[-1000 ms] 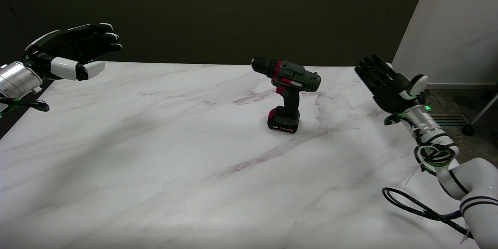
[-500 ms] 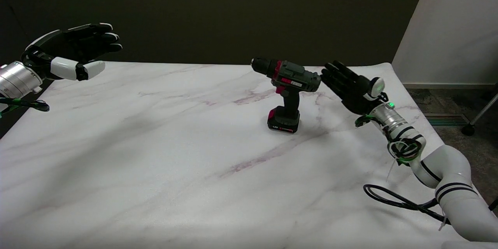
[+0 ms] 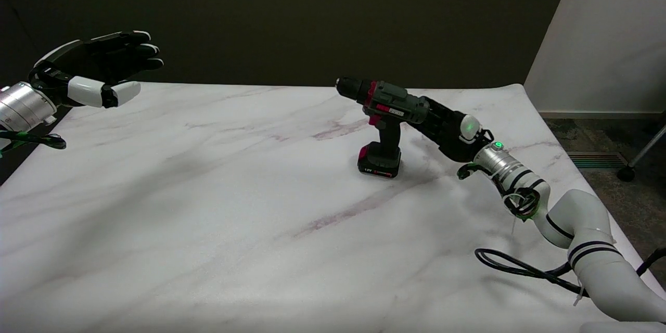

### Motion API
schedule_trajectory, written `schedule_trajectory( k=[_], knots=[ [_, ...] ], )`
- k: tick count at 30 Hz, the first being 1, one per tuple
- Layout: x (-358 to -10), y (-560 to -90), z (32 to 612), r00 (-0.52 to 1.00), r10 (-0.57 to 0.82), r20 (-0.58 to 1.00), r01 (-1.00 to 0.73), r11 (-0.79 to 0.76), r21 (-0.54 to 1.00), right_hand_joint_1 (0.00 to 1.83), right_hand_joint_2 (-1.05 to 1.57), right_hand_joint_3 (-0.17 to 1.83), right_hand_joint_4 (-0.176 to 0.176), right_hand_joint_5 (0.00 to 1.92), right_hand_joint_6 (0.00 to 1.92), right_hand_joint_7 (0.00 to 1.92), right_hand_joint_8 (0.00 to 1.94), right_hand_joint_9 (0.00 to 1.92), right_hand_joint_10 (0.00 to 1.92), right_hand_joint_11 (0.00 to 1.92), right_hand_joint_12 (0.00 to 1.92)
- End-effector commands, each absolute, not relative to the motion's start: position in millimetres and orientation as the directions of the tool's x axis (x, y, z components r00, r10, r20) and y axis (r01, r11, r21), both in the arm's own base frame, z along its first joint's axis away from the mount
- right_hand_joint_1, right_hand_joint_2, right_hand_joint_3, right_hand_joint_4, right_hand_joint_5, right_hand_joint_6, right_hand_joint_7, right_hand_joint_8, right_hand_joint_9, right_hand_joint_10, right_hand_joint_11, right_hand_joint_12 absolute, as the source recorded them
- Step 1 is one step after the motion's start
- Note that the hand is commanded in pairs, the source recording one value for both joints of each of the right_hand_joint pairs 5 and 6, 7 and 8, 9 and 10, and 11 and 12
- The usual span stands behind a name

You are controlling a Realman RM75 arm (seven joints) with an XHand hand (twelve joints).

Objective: Pick up the power screwdriver.

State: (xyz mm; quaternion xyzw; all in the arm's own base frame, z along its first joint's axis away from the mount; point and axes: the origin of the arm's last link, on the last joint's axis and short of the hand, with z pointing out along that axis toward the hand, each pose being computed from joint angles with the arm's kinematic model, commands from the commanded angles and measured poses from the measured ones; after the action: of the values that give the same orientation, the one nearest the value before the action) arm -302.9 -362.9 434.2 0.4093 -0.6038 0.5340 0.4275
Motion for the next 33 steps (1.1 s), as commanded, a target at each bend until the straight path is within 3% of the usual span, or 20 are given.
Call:
schedule_trajectory(
  k=[1,10,16,24,33],
  knots=[
    [-296,-371,420,-0.093,-0.041,0.995,-0.987,0.136,-0.086,1.04,-0.46,0.32,-0.162,0.04,0.04,0.35,0.35,0.26,0.26,0.19,0.19],
    [-279,-372,421,0.119,-0.001,0.993,-0.984,0.137,0.118,1.03,-0.53,0.44,-0.146,0.06,0.06,0.36,0.36,0.24,0.24,0.16,0.16],
    [-286,-371,417,0.164,0.015,0.986,-0.973,0.167,0.159,1.03,-0.54,0.41,-0.137,0.07,0.07,0.35,0.35,0.24,0.24,0.17,0.17],
    [-294,-366,410,0.338,0.126,0.933,-0.927,0.218,0.306,1.04,-0.61,0.49,-0.113,0.09,0.09,0.3,0.3,0.19,0.19,0.13,0.13],
    [-286,-374,394,0.348,0.101,0.932,-0.927,0.188,0.326,1.04,-0.71,0.5,-0.098,0.11,0.11,0.31,0.31,0.23,0.23,0.19,0.19]
  ],
)
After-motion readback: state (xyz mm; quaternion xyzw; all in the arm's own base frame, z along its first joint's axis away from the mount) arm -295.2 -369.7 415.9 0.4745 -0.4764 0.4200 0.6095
